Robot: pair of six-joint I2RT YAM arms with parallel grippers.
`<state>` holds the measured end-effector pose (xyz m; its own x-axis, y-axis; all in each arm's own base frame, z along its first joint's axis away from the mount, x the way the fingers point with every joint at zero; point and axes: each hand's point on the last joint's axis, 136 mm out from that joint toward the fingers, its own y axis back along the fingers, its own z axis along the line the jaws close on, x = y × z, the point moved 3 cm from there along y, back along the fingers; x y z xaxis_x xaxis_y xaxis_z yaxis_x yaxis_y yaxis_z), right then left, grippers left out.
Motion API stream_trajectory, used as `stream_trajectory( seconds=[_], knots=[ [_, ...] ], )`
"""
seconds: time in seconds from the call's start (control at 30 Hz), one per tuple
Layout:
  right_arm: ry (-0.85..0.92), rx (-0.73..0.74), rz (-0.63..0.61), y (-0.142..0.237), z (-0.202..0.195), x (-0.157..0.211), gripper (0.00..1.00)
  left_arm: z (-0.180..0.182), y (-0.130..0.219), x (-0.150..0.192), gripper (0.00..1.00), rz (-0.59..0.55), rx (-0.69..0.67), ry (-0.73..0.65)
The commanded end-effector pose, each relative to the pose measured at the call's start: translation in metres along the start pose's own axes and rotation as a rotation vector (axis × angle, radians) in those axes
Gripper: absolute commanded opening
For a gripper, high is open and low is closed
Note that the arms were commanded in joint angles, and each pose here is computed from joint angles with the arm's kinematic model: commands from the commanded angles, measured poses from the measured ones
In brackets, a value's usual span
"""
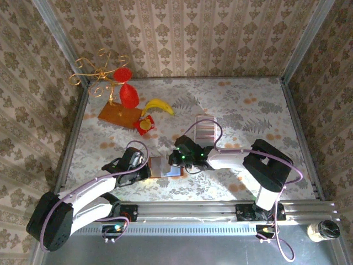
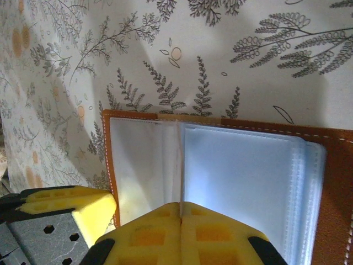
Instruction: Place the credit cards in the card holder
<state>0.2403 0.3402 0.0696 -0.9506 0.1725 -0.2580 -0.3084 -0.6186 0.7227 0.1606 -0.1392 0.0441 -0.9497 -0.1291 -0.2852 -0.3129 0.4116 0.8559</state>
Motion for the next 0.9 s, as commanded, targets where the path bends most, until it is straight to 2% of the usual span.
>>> stream_trajectory(
  seconds=[0.0, 0.5, 0.87],
  knots=[
    [0.012, 0.015, -0.041, 0.01, -0.007, -0.006, 0.0, 0.005, -0.004, 0.008, 0.1, 0.029, -0.014, -0.015],
    [-0.042, -0.083, -0.025, -0.003, 0.004, -0.005, 0.0, 0.002, -0.004, 0.007, 0.12, 0.03, -0.005, -0.018],
    [-0.079, -0.051, -0.019, -0.007, -0.009, 0.001, 0.0, 0.004, -0.005, 0.01, 0.12, 0.038, -0.012, -0.019]
  ],
)
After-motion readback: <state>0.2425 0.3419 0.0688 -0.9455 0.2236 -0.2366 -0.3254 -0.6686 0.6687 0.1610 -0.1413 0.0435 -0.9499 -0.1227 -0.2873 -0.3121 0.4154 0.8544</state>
